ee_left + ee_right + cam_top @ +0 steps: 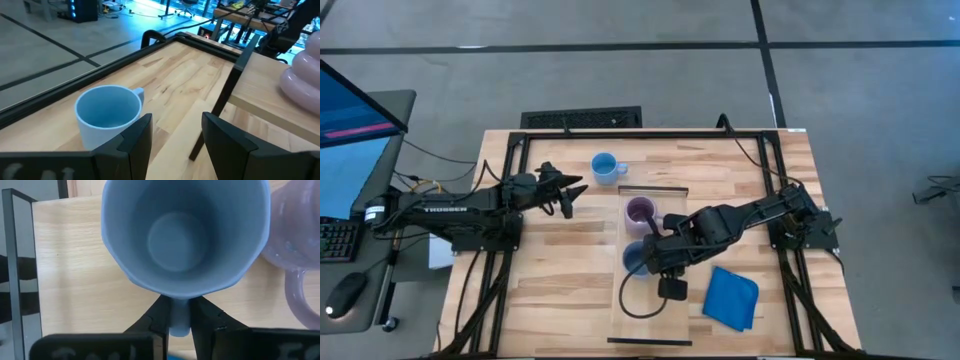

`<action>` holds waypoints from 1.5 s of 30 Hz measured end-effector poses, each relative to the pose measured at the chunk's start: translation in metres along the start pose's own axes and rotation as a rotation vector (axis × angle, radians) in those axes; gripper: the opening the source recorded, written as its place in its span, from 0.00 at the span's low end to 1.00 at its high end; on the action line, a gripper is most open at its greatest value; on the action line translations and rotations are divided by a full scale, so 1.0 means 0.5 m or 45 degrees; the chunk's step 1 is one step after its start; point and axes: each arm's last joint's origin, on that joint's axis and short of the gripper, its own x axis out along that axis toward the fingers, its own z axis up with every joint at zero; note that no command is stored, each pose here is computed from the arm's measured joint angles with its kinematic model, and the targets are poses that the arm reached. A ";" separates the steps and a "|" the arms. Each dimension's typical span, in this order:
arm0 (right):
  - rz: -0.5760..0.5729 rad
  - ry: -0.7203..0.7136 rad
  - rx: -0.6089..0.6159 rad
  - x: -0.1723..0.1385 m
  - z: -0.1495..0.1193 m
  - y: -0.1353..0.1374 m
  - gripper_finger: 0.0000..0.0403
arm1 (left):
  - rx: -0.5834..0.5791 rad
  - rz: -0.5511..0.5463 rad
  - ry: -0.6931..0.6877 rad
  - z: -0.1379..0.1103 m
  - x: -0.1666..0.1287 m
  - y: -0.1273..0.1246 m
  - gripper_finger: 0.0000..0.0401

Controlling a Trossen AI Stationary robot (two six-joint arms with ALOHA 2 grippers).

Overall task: Stack small to large cups/mugs on shelf
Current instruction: Put the dark blue mug on the shelf

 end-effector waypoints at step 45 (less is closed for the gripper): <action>0.015 -0.018 0.043 -0.001 0.002 0.003 0.24 | -0.001 -0.005 0.002 0.000 0.000 0.000 0.41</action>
